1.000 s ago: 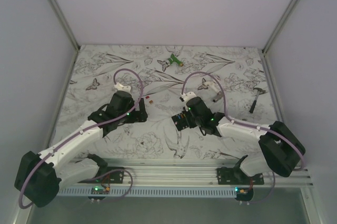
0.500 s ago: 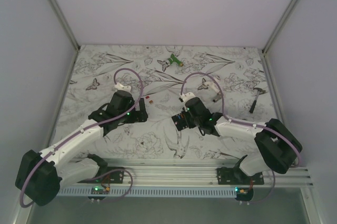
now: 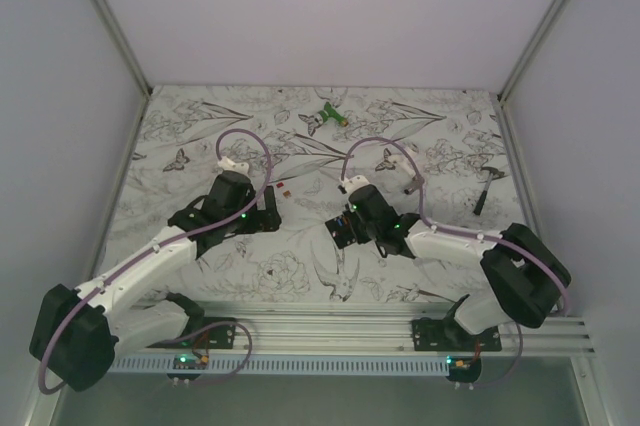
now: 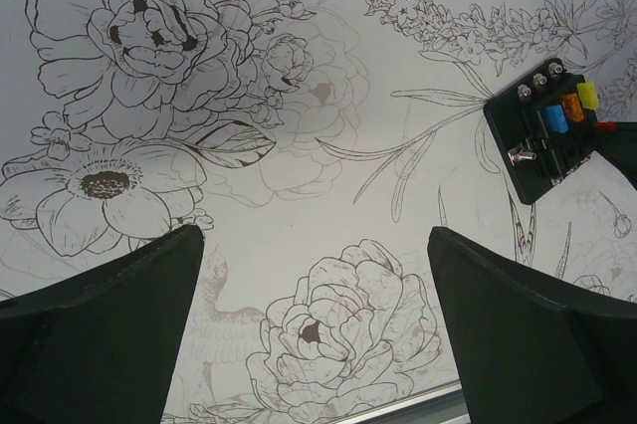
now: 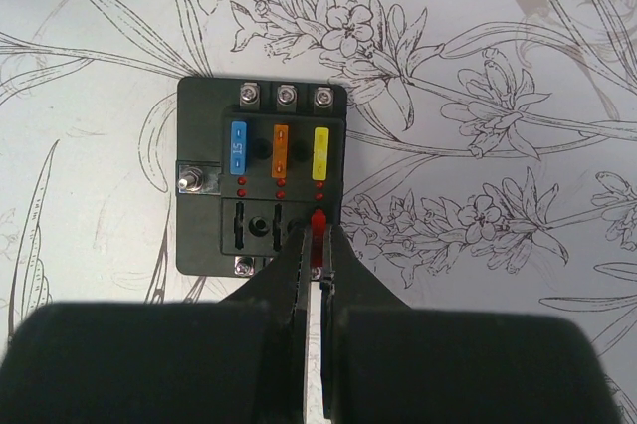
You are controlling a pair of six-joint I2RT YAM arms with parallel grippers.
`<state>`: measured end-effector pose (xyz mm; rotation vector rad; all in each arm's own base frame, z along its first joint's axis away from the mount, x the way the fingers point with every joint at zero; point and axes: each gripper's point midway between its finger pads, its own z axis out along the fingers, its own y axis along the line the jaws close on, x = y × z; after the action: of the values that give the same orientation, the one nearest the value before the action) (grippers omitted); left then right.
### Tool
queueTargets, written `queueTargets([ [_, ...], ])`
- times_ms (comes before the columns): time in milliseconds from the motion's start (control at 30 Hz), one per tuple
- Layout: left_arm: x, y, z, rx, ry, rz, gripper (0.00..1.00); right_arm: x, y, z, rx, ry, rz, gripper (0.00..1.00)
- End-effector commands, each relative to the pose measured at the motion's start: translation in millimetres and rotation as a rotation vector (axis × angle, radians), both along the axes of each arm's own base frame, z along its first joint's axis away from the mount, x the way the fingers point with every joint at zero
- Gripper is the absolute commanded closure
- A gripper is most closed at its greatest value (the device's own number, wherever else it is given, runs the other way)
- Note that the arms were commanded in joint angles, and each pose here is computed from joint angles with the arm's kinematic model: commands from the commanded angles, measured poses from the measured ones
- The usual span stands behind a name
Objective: Snap on the fuse box
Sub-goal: Install the fuse at the fuse box base.
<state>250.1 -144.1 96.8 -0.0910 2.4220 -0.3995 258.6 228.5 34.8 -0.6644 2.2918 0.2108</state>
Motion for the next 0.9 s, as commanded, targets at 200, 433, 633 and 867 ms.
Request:
queueTargets([
  [200, 0, -1, 5, -0.014, 0.009, 0.007, 0.0, -22, -16, -24, -0.131, 0.104, -0.048, 1.0],
  [433, 0, 0, 7, -0.016, 0.002, 0.011, 0.0, -37, -20, -31, -0.143, 0.169, -0.067, 1.0],
  [633, 0, 1, 7, -0.017, 0.0, 0.015, 0.0, -41, -16, -41, -0.107, 0.192, -0.07, 1.0],
  [867, -1, 1, 10, -0.023, -0.014, 0.013, 0.0, -41, -17, -42, -0.111, 0.18, -0.048, 1.0],
])
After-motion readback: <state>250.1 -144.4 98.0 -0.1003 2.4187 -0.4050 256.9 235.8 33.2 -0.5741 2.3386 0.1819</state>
